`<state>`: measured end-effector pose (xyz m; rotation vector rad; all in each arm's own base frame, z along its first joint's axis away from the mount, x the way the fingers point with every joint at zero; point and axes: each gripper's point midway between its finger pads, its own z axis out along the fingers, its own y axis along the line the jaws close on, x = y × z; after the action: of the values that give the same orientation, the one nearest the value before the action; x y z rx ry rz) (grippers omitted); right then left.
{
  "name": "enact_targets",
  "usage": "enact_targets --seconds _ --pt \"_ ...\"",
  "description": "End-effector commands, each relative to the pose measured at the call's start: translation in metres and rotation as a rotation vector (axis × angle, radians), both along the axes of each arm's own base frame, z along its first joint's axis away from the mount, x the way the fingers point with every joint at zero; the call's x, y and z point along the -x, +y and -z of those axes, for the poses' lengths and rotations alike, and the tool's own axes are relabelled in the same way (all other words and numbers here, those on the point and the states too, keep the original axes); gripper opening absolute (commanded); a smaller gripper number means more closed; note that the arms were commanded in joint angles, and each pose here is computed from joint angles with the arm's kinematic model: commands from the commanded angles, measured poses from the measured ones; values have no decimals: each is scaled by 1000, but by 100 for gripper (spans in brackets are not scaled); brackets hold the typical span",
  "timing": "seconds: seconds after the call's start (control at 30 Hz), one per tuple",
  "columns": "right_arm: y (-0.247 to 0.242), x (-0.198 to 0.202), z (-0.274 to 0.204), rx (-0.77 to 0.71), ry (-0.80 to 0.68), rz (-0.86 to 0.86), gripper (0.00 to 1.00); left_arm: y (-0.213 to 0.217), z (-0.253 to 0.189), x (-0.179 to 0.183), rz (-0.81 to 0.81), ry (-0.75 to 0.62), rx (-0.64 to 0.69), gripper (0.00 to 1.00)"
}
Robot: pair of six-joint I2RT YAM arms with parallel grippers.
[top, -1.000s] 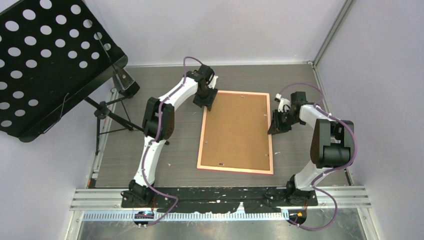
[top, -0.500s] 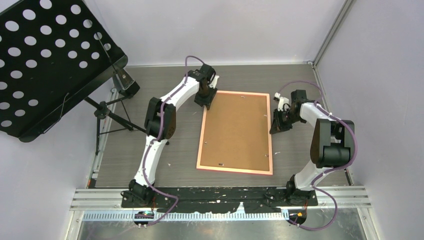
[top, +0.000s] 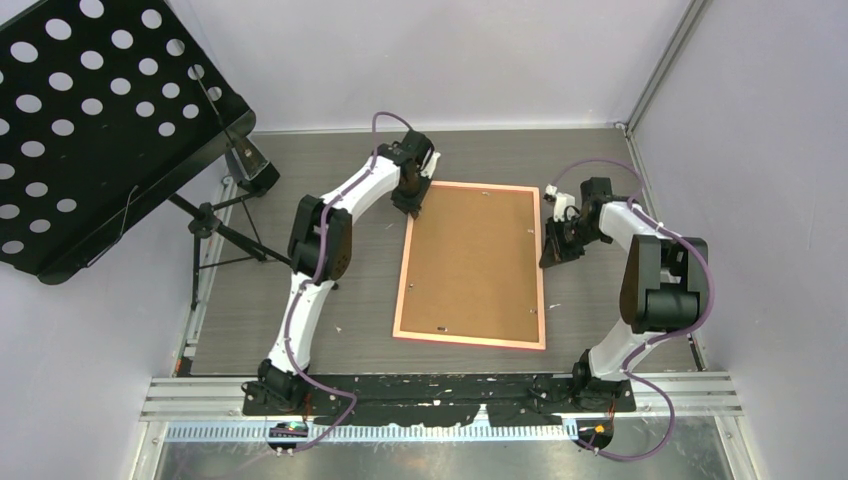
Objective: Put the photo into the frame
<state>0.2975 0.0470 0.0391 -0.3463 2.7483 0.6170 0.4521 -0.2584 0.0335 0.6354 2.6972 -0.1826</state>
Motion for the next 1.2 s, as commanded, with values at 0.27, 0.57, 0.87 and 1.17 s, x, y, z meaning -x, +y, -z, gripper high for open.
enact_targets --seconds 0.27,0.57,0.87,1.17 --pt "-1 -14 2 8 -10 -37 6 -9 -13 -3 44 -79 21 19" --pt "2 -20 2 -11 -11 -16 21 -12 -21 -2 15 -82 45 59" --pt "4 -21 8 -25 26 -10 26 -6 -19 -10 30 -140 -22 47" --pt "6 -18 14 -42 55 -17 24 -6 -18 -17 36 -174 -35 34"
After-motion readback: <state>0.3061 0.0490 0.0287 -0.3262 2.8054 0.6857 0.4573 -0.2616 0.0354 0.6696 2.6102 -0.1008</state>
